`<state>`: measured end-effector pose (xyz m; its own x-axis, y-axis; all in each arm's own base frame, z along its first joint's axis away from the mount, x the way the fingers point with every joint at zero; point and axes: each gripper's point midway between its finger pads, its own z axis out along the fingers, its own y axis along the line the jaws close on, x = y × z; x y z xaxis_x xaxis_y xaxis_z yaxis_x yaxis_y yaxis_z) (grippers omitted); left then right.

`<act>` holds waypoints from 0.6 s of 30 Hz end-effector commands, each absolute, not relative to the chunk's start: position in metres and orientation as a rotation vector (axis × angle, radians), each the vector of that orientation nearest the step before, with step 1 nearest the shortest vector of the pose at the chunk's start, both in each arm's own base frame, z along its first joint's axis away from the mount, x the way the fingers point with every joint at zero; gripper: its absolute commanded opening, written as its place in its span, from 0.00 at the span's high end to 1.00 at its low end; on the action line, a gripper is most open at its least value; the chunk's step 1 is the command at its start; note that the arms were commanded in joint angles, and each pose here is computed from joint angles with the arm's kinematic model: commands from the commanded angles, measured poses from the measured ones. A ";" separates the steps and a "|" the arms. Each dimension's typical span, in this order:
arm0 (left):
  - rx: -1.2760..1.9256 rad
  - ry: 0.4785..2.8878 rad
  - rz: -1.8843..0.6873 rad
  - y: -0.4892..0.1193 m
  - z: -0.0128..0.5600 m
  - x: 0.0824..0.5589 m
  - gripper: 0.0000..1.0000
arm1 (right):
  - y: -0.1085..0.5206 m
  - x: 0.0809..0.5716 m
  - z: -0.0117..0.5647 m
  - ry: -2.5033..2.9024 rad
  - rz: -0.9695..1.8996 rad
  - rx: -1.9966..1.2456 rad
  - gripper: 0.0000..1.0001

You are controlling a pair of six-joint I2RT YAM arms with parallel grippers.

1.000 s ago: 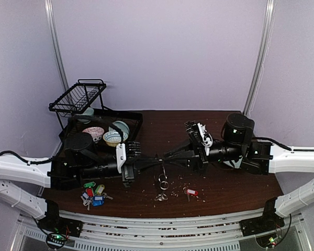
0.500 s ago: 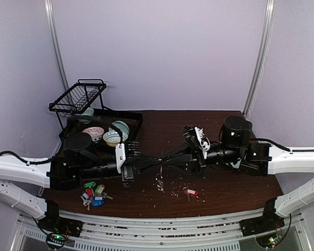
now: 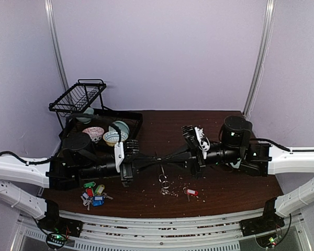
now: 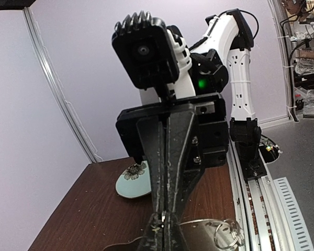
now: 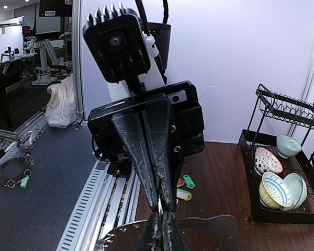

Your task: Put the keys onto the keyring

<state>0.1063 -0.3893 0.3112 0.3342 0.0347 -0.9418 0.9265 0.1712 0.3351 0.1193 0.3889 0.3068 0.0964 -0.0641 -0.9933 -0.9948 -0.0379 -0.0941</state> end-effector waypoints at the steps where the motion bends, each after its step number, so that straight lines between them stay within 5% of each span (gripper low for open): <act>1: 1.177 0.947 -0.883 -0.382 0.338 0.097 0.97 | 0.384 0.114 0.327 1.120 1.145 -1.284 1.00; 2: 1.182 0.962 -0.887 -0.381 0.335 0.097 0.81 | 0.382 0.113 0.332 1.099 1.156 -1.270 1.00; 3: 1.188 0.969 -0.892 -0.381 0.333 0.097 0.75 | 0.379 0.111 0.337 1.077 1.164 -1.258 1.00; 7: 1.191 0.970 -0.952 -0.373 0.326 0.090 0.65 | 0.374 0.108 0.349 1.045 1.174 -1.232 1.00; 18: 1.186 0.922 -0.958 -0.385 0.344 0.095 0.79 | 0.375 0.111 0.356 1.038 1.195 -1.182 1.00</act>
